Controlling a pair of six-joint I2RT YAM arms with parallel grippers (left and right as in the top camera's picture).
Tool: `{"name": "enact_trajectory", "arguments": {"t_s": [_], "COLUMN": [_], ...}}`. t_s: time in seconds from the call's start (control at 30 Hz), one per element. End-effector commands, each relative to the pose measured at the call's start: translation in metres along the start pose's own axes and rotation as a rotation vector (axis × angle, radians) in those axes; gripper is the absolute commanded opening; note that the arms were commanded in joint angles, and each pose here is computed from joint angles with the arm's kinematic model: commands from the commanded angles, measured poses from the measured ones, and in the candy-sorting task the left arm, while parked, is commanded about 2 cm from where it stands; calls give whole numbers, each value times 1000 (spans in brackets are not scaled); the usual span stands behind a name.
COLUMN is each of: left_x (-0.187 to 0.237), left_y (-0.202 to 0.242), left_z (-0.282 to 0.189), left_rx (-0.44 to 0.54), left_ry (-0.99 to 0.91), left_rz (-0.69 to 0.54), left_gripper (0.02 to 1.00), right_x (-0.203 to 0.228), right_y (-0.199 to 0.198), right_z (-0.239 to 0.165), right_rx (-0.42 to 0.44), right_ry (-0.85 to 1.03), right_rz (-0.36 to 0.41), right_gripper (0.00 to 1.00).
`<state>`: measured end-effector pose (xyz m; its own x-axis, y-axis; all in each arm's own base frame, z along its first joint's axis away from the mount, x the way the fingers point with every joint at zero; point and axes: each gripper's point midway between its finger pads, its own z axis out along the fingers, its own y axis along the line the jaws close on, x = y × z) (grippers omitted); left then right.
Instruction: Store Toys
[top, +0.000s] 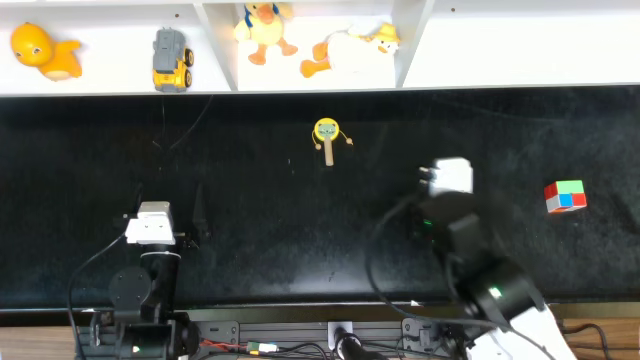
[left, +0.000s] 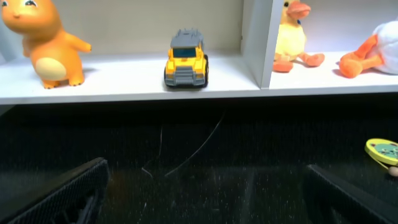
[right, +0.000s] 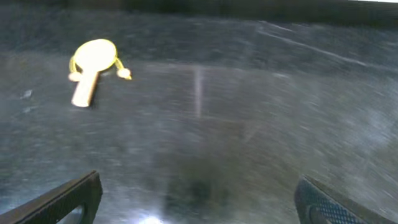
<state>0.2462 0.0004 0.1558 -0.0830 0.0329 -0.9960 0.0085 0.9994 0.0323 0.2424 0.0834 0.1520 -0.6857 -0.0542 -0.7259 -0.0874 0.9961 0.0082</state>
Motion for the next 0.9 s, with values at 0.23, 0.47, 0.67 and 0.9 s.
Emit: {"name": "enact_trajectory", "arguments": {"t_s": [0.23,0.47,0.67,0.9], "left_x": [0,0,0,0], "left_y": [0,0,0,0], "left_z": [0,0,0,0], "left_rx": [-1,0,0,0], "left_ry": [-5,-5,-5,-5], "left_rz": [-9,-9,-9,-9], "left_gripper": [998,998,996,998], "right_x": [-3,-16,-4,7], "right_y": [112,142,151,151], "right_z": [54,102,129,150], "right_rx": [-84,0,53,94], "right_ry": [197,249,297,303], "right_rz": [-31,75,167,161], "right_gripper": [996,996,998,996]}}
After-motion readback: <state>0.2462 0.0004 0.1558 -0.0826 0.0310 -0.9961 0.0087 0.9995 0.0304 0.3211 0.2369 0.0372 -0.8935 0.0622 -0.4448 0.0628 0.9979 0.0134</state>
